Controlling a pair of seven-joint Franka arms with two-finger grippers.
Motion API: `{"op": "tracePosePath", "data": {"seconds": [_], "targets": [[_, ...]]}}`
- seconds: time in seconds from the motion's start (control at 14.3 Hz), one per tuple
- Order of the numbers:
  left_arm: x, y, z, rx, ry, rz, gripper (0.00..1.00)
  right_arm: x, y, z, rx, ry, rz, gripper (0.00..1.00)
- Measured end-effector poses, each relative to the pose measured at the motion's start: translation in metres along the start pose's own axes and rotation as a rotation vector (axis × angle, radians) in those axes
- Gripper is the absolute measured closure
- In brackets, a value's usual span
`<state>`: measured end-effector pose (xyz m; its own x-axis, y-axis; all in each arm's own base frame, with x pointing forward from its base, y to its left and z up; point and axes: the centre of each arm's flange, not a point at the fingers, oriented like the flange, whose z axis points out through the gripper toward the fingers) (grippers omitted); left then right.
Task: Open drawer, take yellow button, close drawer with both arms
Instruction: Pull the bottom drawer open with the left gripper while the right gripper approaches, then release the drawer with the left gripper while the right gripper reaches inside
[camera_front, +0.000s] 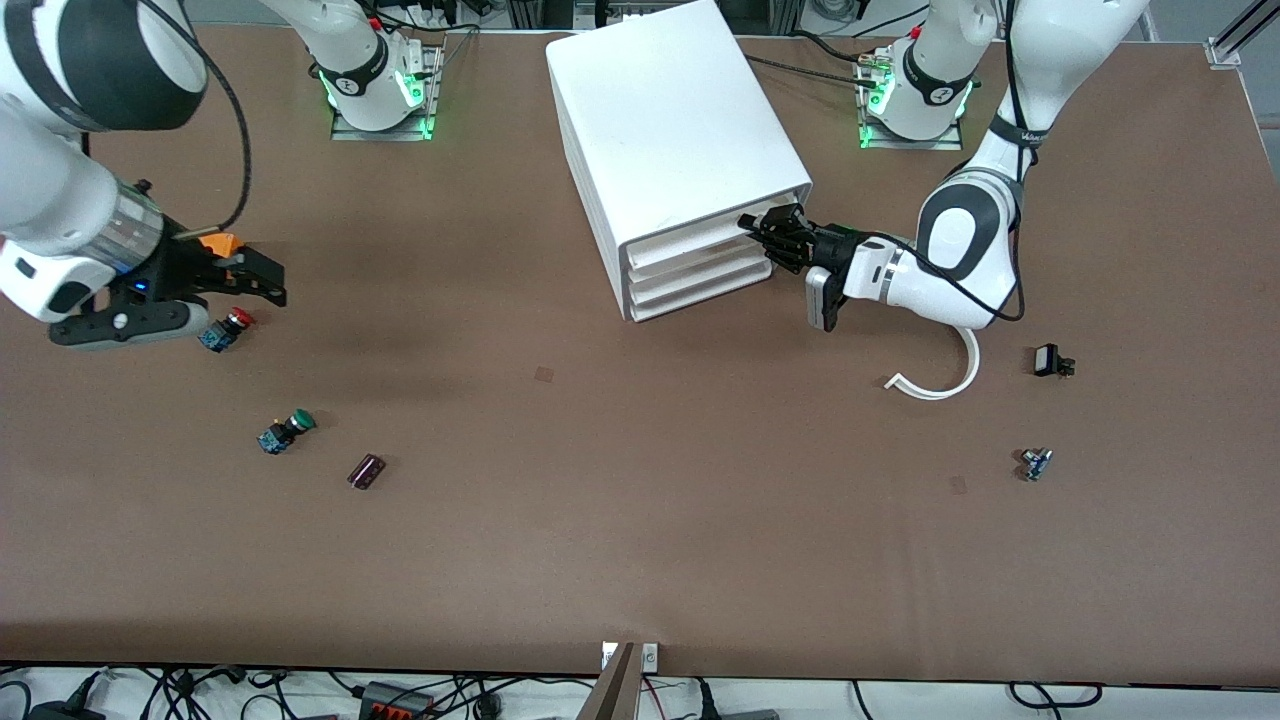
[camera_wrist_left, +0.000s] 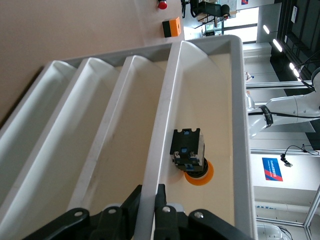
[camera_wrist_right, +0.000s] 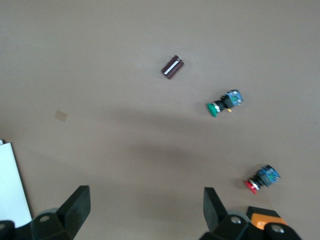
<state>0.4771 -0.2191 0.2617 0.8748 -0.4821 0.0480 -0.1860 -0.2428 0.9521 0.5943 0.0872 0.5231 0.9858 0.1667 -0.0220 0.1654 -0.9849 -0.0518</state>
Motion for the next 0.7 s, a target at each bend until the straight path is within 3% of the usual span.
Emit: {"op": "tracePosePath", "data": {"seconds": [0.28,0.7], "targets": [[0.020,-0.014,-0.043,0.038,0.033,0.024,0.87,0.011,-0.039,0.014,0.089,-0.008,-0.033,0.00],[0.047,-0.029,-0.084,0.064,0.056,0.060,0.85,0.038,-0.143,0.020,0.097,0.047,-0.156,0.00]]}}
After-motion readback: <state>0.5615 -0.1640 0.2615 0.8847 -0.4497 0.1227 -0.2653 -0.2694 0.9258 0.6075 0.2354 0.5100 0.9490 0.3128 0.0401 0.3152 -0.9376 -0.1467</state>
